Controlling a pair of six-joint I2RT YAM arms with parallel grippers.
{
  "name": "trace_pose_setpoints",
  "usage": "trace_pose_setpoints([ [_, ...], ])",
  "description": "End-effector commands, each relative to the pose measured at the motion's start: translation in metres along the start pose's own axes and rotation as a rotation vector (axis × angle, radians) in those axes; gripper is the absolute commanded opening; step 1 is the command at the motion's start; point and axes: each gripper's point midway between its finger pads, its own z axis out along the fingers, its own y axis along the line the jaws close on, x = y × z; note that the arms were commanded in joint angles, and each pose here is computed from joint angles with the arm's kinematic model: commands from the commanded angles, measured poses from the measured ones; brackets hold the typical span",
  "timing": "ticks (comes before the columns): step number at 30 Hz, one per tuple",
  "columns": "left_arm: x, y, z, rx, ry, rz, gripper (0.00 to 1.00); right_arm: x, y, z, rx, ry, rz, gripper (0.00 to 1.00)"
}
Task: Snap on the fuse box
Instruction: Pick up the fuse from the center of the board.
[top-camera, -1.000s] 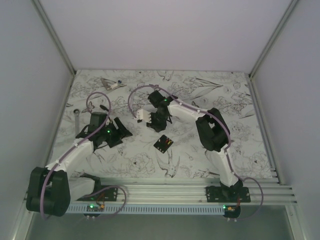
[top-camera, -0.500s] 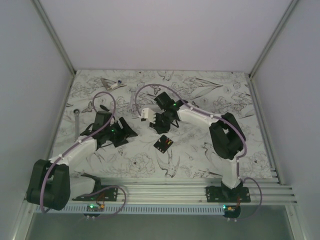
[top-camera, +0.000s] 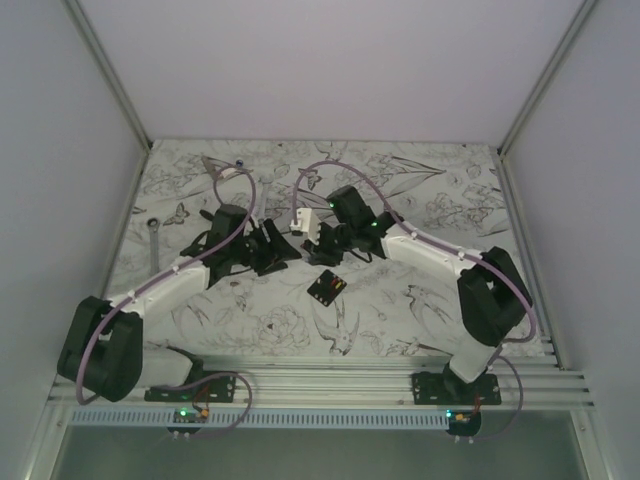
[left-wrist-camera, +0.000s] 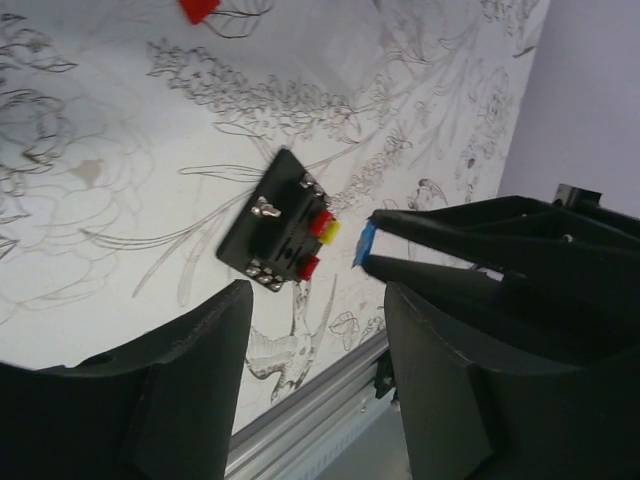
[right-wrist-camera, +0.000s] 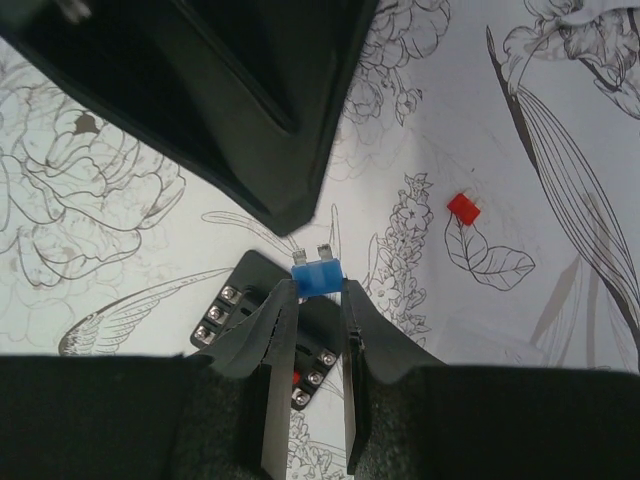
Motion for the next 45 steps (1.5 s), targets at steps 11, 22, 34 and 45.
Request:
trace_pose_setpoints([
  [11,0.01,-0.032,0.013,0.066,0.045,0.031,0.38,-0.03,0.008,-0.012,0.006,-0.145,-0.038,0.14],
  [22,0.012,-0.039,0.014,0.083,0.051,0.059,0.2,-0.031,0.014,-0.013,-0.011,-0.163,-0.043,0.14],
  [34,0.014,-0.044,0.008,0.106,0.044,0.083,0.0,-0.035,0.017,-0.017,-0.019,-0.193,-0.037,0.17],
  [45,0.009,-0.076,-0.042,0.277,-0.114,0.29,0.0,-0.067,0.018,-0.088,-0.019,-0.516,0.211,0.39],
])
